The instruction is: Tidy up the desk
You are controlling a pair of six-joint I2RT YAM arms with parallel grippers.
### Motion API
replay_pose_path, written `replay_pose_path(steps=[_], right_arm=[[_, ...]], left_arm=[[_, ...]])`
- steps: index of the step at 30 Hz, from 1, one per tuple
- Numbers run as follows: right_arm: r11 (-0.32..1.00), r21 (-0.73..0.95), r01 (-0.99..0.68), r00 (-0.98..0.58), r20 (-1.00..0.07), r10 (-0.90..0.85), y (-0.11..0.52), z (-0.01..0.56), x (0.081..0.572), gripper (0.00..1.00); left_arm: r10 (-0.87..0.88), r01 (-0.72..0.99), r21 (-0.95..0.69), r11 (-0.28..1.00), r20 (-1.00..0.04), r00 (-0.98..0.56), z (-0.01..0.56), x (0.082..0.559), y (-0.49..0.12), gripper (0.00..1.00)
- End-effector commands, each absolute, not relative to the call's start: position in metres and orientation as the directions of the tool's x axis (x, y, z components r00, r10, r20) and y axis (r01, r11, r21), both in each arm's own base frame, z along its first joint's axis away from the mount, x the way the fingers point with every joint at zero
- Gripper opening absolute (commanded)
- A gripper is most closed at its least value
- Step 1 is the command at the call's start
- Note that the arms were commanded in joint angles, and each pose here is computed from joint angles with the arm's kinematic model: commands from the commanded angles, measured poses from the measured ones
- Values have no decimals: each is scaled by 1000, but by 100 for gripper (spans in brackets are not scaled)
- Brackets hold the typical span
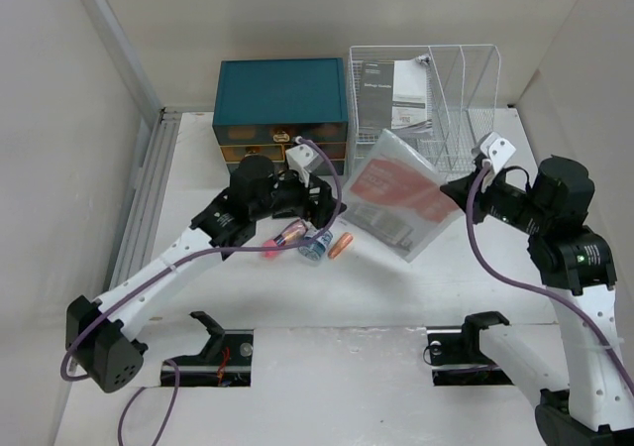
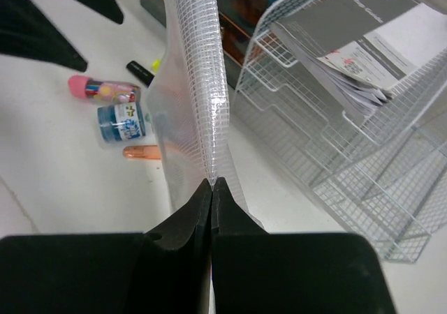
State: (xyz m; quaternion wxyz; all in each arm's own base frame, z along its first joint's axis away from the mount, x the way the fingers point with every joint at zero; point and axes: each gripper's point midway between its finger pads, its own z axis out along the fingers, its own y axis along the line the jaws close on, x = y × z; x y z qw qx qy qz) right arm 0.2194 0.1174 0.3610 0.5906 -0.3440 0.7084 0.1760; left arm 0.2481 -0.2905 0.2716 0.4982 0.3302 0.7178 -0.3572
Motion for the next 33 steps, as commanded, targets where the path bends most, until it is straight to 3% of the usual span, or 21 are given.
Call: replay_pose_path(steps=[1,13,15,19,22,25,26,27,28,29,31,33], right_arm=[[611,-255,-750,108,-957,-268,131,400,202,0],[366,-226,-903,148,-962,-230,163,398,180,0],[326,-214,-921,146,-965,-220,167,396,177,0],[305,-208,-930,149,-967,-205,169,399,176,0],[304,-199,-931,140,-968,-206,169,397,178,0],[330,-198,-923,134,-969,-207,168,399,186,1],[358,-191,-914,128,-973,-194,166,404,191,11],[361,-182,-915,120,-975,-187,167,403,193,29],[390,-198,-899,134,-973,-186,164,408,194,70],[413,-208,-886,146,-973,-178,163,409,200,84],[505,-207,-838,144,-976,-161,155,416,206,100],[574,-210,-791,167,-978,-127,149,423,215,100]], left_arm=[[128,846,-169,506,-955,-267,265,250,-283,83],[142,915,-162,370,-963,-228,262,238,-292,86],[135,924,-145,354,-970,-204,267,235,-292,67],[112,943,-134,303,-978,-175,275,224,-291,16],[86,964,-142,226,-982,-165,285,208,-294,2],[68,971,-167,173,-981,-181,289,198,-294,0],[66,969,-177,170,-980,-190,290,199,-292,0],[49,973,-168,159,-983,-177,297,195,-292,0],[33,971,-178,158,-982,-185,301,195,-293,0],[13,972,-166,167,-985,-171,310,194,-287,0],[-24,974,-147,174,-989,-145,324,193,-283,0],[-63,974,-125,191,-991,-115,340,192,-275,0]])
